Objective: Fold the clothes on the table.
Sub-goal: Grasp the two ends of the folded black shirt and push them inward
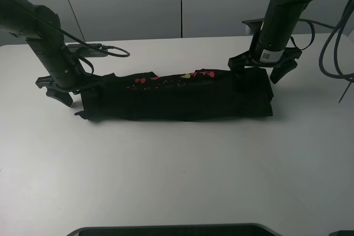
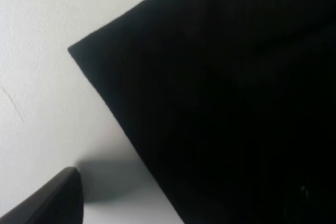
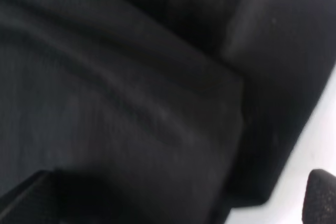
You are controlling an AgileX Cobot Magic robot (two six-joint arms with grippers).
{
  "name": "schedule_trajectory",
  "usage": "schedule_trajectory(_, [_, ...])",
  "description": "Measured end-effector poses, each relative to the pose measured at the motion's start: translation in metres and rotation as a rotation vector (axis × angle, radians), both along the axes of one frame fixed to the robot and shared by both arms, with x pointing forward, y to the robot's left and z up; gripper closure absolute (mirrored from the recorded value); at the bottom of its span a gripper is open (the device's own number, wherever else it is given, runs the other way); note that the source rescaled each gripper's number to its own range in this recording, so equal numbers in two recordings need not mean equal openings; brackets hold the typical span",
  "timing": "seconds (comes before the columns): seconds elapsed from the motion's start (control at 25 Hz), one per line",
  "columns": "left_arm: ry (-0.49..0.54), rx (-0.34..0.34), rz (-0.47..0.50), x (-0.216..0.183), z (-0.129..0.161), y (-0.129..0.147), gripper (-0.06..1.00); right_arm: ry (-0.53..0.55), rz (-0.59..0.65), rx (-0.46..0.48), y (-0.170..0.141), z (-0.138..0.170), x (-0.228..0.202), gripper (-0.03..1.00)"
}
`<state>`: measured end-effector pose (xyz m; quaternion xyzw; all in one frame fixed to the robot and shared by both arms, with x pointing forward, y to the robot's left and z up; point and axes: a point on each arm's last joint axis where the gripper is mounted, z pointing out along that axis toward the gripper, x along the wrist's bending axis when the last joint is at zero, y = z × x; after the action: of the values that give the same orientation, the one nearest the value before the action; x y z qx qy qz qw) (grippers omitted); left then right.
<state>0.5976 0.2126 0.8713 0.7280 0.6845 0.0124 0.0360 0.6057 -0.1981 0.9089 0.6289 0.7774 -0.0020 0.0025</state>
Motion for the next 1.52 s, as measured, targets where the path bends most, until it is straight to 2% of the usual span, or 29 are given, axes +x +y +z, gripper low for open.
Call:
schedule_trajectory(0.28, [0.0, 0.0, 0.0, 0.0, 0.0, 0.0, -0.05, -0.028, 0.006, 0.001, 0.001, -0.018, 0.007, -0.03])
schedule_trajectory(0.56, [0.0, 0.0, 0.0, 0.0, 0.0, 0.0, -0.05, 0.006, 0.015, -0.028, 0.0, -0.038, 0.008, -0.03])
schedule_trajectory(1.16, [0.002, 0.0, 0.0, 0.0, -0.001, 0.0, -0.05, 0.009, -0.005, -0.005, -0.001, -0.045, 0.004, -0.02])
schedule_trajectory(1.2, [0.002, 0.0, 0.0, 0.0, -0.001, 0.0, -0.05, 0.01, -0.01, 0.0, -0.001, -0.045, 0.004, 0.03])
schedule_trajectory(1.28, [0.002, 0.0, 0.0, 0.0, -0.001, 0.0, -0.04, 0.012, -0.018, 0.01, 0.0, -0.046, 0.003, 0.19])
schedule_trajectory(1.48, [0.002, 0.0, 0.0, 0.0, -0.001, 0.0, -0.04, 0.023, -0.056, 0.06, 0.008, -0.046, 0.001, 0.82])
schedule_trajectory(1.52, [0.002, 0.0, 0.0, 0.0, -0.001, 0.0, -0.04, 0.021, -0.055, 0.061, 0.008, -0.046, 0.001, 0.83])
